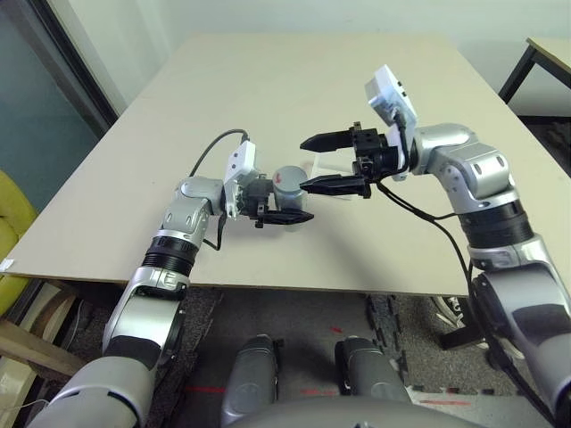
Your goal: Pour the medicine from the bottle into the box.
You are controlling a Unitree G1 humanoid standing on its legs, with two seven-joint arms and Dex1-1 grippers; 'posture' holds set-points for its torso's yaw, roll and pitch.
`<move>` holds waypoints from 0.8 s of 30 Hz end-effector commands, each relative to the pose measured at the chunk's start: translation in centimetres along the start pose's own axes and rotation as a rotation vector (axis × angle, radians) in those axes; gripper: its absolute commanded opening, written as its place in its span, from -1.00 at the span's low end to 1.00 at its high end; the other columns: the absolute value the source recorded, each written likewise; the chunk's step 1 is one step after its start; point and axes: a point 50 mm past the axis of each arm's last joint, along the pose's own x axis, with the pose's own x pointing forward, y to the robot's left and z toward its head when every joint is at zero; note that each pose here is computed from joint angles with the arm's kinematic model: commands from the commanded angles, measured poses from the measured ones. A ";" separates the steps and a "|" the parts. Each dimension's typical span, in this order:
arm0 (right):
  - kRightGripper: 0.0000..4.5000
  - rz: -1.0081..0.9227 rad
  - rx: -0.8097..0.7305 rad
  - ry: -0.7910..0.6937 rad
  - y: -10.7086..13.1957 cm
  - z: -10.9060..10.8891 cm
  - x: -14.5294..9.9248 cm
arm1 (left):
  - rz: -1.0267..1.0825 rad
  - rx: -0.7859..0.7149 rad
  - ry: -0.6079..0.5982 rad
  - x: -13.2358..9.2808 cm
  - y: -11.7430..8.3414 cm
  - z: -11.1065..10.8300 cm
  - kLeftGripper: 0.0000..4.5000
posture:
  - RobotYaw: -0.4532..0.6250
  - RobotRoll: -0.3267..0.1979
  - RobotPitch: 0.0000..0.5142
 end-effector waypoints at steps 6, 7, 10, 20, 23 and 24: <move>1.00 0.017 -0.029 0.004 0.0 0.1 1.3 | -0.018 0.011 -0.002 0.4 -0.2 0.1 0.12 | -0.23 0.25 -0.84; 1.00 0.017 -0.029 0.004 0.0 0.0 1.4 | -0.018 0.011 -0.003 0.4 -0.2 0.1 0.12 | -0.23 0.25 -0.84; 1.00 0.016 -0.031 0.009 -0.1 -0.1 1.5 | -0.018 0.011 -0.004 0.4 -0.2 0.2 0.12 | -0.23 0.25 -0.84; 1.00 0.010 -0.037 0.034 -0.2 -0.8 1.8 | -0.019 0.013 -0.007 0.5 -0.1 0.3 0.12 | -0.23 0.25 -0.84; 1.00 0.006 -0.035 0.041 -0.2 -1.0 1.8 | -0.020 0.013 -0.008 0.5 -0.1 0.2 0.12 | -0.23 0.25 -0.84; 0.84 0.007 -0.034 0.043 -0.2 -1.1 1.8 | -0.019 0.013 -0.008 0.5 -0.2 0.2 0.12 | -0.23 0.25 -0.84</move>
